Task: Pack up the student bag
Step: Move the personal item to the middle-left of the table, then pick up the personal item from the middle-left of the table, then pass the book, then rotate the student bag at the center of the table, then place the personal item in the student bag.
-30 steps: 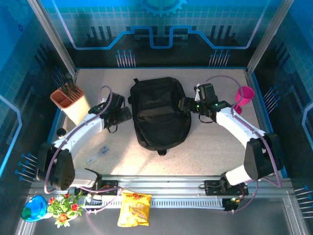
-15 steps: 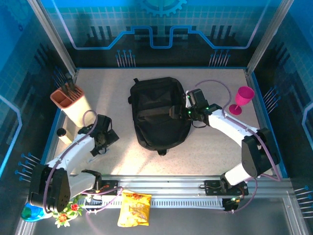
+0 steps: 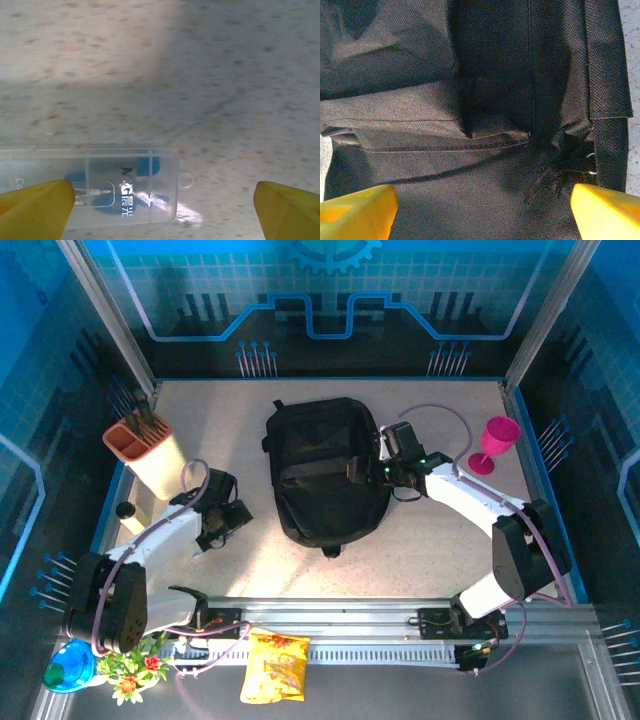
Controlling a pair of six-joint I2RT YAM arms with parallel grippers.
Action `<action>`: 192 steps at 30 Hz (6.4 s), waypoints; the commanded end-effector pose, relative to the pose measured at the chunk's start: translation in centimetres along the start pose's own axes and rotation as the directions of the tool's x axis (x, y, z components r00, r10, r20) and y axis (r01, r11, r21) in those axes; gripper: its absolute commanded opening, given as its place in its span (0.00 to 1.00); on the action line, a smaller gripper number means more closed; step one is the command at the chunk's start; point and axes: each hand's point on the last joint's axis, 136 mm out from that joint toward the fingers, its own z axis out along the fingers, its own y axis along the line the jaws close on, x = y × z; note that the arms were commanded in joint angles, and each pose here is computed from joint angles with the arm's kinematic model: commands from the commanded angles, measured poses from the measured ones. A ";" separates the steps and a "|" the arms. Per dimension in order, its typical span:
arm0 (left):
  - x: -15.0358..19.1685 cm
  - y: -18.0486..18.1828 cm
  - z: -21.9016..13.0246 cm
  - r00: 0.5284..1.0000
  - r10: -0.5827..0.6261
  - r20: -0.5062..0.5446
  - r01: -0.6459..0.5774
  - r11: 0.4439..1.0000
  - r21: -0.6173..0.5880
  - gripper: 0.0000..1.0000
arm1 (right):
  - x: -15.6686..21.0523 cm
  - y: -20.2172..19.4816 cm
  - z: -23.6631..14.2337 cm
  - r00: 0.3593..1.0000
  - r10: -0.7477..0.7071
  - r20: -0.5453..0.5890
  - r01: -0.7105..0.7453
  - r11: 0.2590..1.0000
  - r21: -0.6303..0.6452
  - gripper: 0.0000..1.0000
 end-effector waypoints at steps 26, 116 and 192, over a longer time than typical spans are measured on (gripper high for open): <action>3.0 -4.1 0.0 0.979 -0.197 -0.047 0.198 0.979 0.038 0.96 | -0.3 0.6 0.6 1.000 0.004 -0.005 -0.004 1.000 -0.004 0.91; -4.5 -17.5 -9.3 1.000 0.001 -0.021 0.013 0.773 0.634 0.44 | 6.6 21.9 1.3 0.979 -0.190 -0.080 0.097 0.769 -0.632 0.51; 7.7 -26.5 -2.3 0.551 0.753 0.360 -0.775 0.301 0.556 0.33 | 2.4 4.8 -2.3 0.958 0.165 -0.233 -0.256 0.858 -0.445 0.19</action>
